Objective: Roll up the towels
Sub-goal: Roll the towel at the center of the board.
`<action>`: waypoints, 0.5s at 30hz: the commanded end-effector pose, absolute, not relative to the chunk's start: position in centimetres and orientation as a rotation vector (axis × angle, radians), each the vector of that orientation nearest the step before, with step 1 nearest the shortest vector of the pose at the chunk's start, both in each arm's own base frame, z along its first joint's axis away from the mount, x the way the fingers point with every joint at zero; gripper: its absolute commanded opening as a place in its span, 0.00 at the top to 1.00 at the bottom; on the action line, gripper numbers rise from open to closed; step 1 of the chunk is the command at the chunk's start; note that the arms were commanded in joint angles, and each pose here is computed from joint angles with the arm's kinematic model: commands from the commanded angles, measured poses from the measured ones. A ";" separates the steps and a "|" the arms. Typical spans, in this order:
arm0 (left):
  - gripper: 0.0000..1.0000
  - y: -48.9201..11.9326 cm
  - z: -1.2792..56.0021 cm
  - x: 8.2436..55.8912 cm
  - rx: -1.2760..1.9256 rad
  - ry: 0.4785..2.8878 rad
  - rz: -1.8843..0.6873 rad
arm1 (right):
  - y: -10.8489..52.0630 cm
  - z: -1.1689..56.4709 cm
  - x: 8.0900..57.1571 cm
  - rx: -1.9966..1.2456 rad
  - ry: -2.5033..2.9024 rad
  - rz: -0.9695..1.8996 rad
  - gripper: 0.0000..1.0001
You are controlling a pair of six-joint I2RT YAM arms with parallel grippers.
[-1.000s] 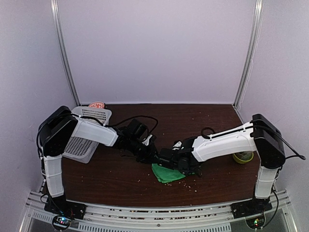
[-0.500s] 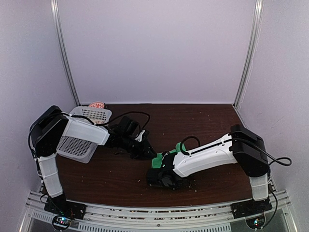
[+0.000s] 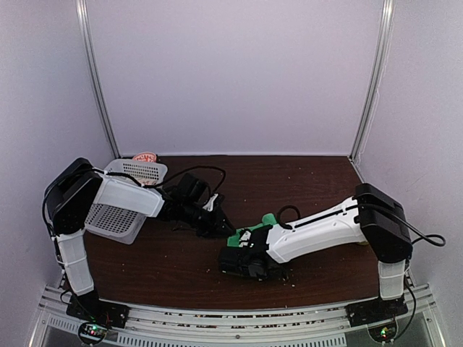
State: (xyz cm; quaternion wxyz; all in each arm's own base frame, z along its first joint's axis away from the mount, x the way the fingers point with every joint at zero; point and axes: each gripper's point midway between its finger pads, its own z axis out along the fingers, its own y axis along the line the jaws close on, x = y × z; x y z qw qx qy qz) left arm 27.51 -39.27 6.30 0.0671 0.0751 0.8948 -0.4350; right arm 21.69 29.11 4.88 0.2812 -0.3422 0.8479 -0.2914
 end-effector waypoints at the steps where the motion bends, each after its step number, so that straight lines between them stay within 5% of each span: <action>1: 0.82 -40.0 8.3 28.5 0.275 2.611 -1.355 | 30.7 4.8 20.7 -0.908 2.344 -0.572 0.58; 15: 0.82 -40.9 9.3 29.1 0.282 2.586 -1.389 | 31.6 2.8 20.2 -0.786 2.550 -0.133 0.55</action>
